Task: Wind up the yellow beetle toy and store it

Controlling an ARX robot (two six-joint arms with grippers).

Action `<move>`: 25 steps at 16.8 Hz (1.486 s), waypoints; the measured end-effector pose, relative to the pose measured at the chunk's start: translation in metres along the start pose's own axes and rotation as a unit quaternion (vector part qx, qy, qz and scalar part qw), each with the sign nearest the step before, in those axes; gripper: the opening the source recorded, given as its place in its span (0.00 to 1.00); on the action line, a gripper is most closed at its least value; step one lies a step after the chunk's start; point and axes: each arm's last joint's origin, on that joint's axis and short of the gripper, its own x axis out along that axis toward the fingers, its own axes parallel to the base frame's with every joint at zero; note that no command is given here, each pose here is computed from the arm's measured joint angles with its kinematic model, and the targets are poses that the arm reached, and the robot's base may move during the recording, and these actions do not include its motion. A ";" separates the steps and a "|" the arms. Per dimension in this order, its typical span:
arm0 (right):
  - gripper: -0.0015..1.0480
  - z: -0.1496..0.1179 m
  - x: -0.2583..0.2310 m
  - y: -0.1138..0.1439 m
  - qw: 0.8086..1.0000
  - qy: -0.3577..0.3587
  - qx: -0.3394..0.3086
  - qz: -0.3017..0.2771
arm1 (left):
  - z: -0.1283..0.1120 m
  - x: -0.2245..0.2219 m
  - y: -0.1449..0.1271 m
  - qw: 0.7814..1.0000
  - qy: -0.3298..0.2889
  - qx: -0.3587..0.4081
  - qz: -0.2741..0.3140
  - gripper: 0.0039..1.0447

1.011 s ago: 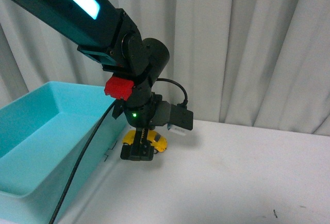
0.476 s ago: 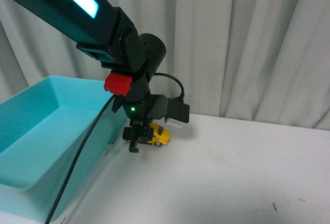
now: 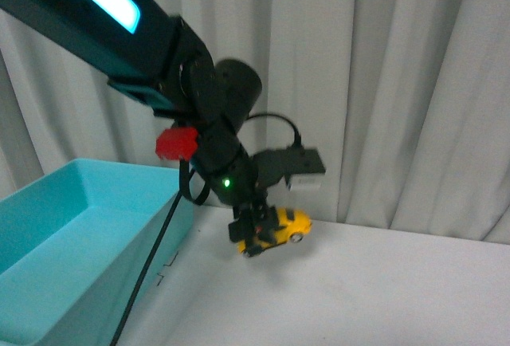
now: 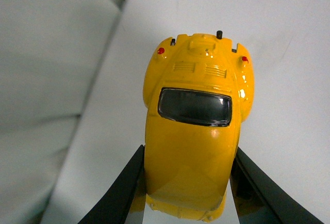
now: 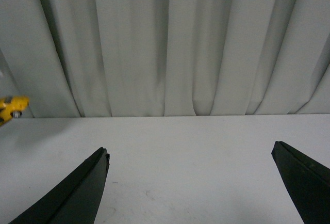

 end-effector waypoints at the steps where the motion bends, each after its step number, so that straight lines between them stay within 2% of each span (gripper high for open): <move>1: 0.94 0.000 0.000 0.000 1.000 0.000 0.000 0.000 | 0.012 -0.030 0.001 0.998 -0.059 -0.021 0.016 0.38; 3: 0.94 0.000 0.000 0.000 1.000 0.000 0.000 0.000 | 0.020 -0.089 0.007 0.983 -0.161 -0.064 0.053 0.38; 4: 0.94 0.000 0.000 0.000 1.000 0.000 0.000 0.000 | 0.014 -0.116 0.013 0.972 -0.199 -0.094 0.081 0.38; 5: 0.94 0.000 0.000 0.000 1.000 0.000 0.000 0.000 | 0.003 -0.137 0.019 0.960 -0.221 -0.131 0.109 0.38; 7: 0.94 0.000 0.000 0.000 1.000 0.000 0.000 0.000 | -0.030 -0.163 0.032 0.935 -0.228 -0.217 0.166 0.38; 8: 0.94 0.000 0.000 0.000 1.000 0.000 0.000 0.000 | -0.049 -0.170 0.037 0.921 -0.217 -0.256 0.195 0.38; 11: 0.94 0.000 0.000 0.000 1.000 0.000 0.000 0.000 | -0.114 -0.176 0.042 0.864 -0.124 -0.403 0.273 0.38; 12: 0.94 0.000 0.000 0.000 1.000 0.000 0.000 0.000 | -0.134 -0.173 0.039 0.846 -0.087 -0.441 0.287 0.38; 14: 0.94 0.000 0.000 0.000 1.000 0.000 0.000 0.000 | -0.162 -0.159 0.026 0.825 -0.022 -0.486 0.287 0.38; 19: 0.94 0.000 0.000 0.000 1.000 0.000 0.000 0.000 | -0.192 -0.110 0.007 0.821 0.076 -0.503 0.258 0.38; 25: 0.94 0.000 0.000 0.000 1.000 0.000 0.000 0.000 | -0.218 -0.065 0.002 0.821 0.145 -0.497 0.239 0.38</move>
